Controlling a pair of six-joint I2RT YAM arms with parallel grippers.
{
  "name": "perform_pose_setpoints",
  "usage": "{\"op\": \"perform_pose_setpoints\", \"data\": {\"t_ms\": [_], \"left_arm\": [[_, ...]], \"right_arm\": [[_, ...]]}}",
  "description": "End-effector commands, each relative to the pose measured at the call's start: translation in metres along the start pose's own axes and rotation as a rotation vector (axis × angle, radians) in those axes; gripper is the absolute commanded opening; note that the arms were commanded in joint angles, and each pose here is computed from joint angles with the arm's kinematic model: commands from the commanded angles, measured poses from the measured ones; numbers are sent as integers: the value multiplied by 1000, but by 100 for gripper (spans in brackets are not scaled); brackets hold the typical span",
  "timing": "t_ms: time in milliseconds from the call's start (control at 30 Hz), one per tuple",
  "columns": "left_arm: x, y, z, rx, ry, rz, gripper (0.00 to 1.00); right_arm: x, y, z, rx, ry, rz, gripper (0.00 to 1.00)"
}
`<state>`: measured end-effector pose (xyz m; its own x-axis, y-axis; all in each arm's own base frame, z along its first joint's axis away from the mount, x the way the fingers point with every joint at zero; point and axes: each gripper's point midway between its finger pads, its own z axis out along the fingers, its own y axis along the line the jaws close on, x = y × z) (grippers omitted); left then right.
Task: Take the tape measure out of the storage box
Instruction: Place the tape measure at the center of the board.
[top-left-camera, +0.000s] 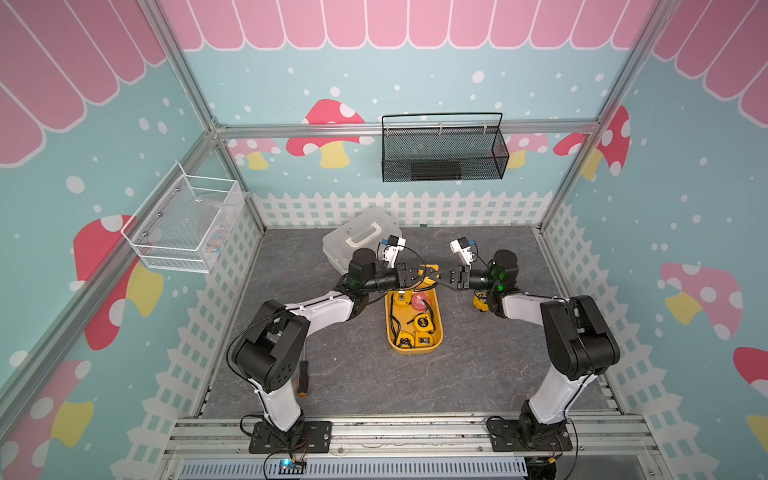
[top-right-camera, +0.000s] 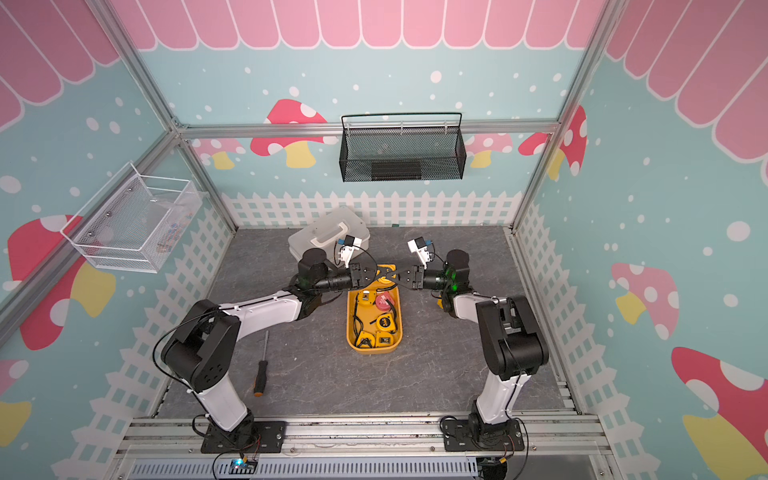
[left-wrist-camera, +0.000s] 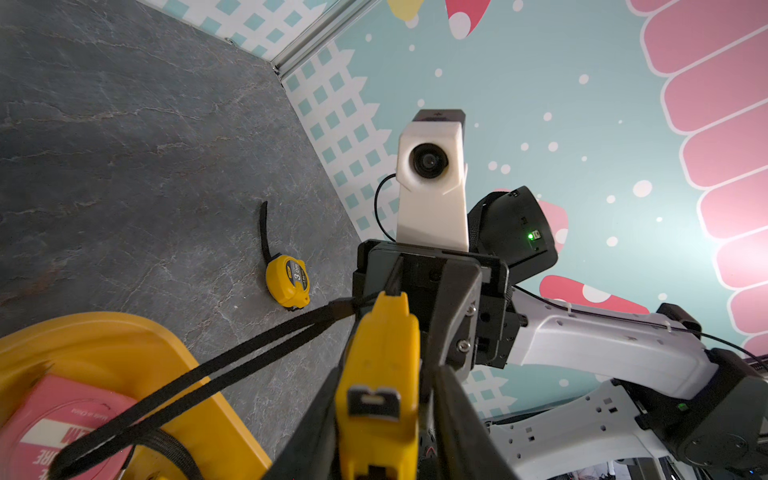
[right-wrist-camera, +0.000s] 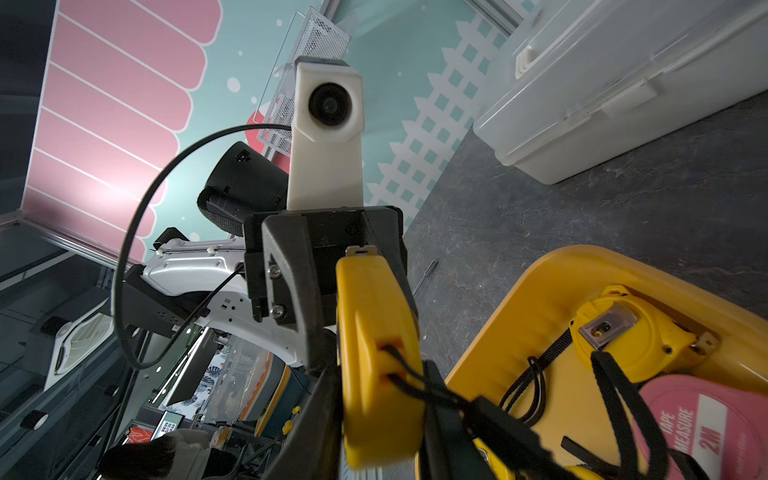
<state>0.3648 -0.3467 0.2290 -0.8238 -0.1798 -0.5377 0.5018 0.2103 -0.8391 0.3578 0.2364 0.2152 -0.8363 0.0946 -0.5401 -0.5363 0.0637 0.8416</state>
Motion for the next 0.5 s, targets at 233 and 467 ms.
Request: {"op": "perform_pose_setpoints", "data": {"t_ms": [233,467], "left_arm": [[18,11,-10,-109,52,14,62],[14,35,-40,-339,46,64,64]], "right_arm": [[-8,-5,-14,72,-48,3,22],[-26,-2,-45,129,-86,-46,22]]}}
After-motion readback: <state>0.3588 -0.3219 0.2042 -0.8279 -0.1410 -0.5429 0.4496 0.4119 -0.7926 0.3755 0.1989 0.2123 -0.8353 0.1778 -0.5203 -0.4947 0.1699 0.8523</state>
